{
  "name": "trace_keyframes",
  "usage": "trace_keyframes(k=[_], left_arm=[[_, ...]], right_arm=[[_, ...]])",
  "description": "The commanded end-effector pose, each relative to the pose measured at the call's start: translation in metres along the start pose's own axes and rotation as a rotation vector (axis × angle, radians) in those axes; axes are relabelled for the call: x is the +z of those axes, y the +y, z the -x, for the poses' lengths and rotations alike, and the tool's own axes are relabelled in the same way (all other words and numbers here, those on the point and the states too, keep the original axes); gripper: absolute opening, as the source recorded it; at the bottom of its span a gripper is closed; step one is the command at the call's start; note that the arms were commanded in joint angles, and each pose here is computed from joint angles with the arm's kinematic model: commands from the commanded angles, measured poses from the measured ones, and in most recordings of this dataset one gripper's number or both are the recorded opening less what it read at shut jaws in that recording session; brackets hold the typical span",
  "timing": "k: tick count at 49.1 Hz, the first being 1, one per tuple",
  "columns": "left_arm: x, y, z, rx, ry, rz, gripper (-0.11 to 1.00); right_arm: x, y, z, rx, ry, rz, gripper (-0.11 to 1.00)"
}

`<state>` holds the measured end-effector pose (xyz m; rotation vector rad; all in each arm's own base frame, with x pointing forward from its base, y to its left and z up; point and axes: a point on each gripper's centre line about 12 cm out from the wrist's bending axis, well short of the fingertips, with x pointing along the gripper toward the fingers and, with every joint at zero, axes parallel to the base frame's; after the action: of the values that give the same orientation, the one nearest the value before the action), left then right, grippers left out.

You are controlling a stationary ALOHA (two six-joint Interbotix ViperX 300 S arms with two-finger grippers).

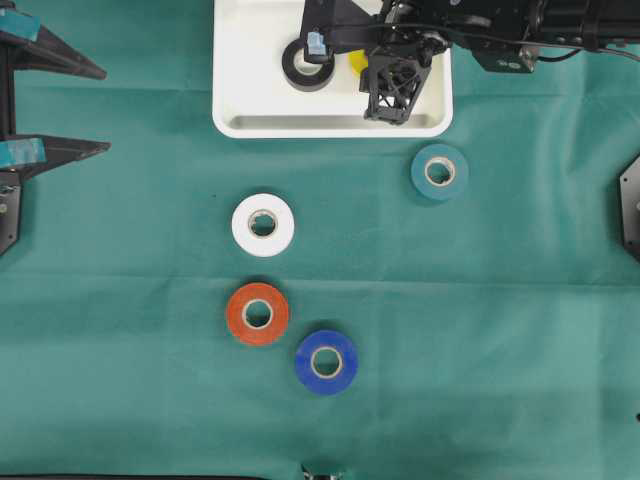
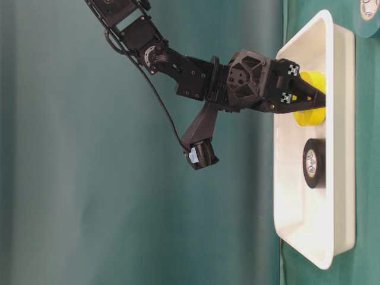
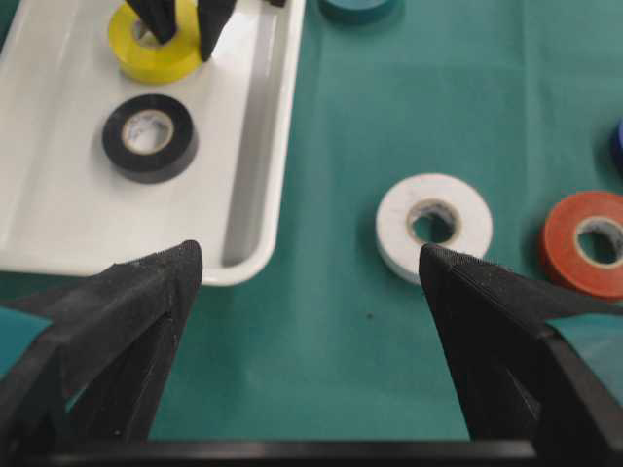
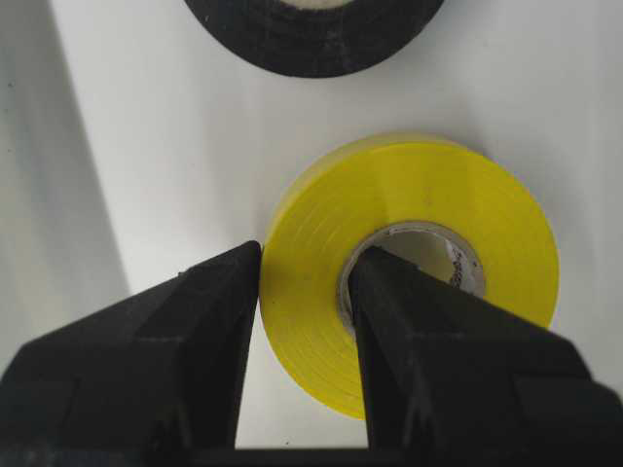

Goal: Pick up the tape from a random location and place it into the white case.
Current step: 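Lower the yellow tape into the tray beside the black roll, release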

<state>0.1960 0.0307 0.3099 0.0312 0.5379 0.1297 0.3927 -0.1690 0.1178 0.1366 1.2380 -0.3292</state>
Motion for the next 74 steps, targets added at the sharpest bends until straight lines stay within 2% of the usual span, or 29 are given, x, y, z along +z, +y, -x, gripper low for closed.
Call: trace_keyframes(k=[1,43,45,53,55,74], left_arm=[[0.0058,0.0011,0.0007,0.004,-0.018,0.003,0.98],[0.0058,0.001,0.0007,0.003,-0.018,0.004,0.98],[0.0058,0.0011,0.0007,0.004,-0.018,0.003,0.98],[0.0058,0.0011,0.0007,0.004,-0.018,0.003,0.98],[0.0053,0.001,0.0005,0.004,-0.017,0.003,0.98],[0.0053,0.0009,0.0005,0.003,-0.017,0.004,0.98]], right_arm=[[0.0057,-0.0028,0.0078,-0.004,-0.033,-0.005,0.32],[0.0059,-0.0026,0.0076,-0.003,-0.038,-0.008,0.32],[0.0059,-0.0026,0.0076,-0.003,-0.038,-0.011,0.37],[0.0069,-0.0017,0.0083,-0.005,-0.046,-0.003,0.84],[0.0073,-0.0024,0.0089,-0.005,-0.049,-0.008,0.9],[0.0088,-0.002,0.0124,-0.006,-0.063,-0.01,0.9]])
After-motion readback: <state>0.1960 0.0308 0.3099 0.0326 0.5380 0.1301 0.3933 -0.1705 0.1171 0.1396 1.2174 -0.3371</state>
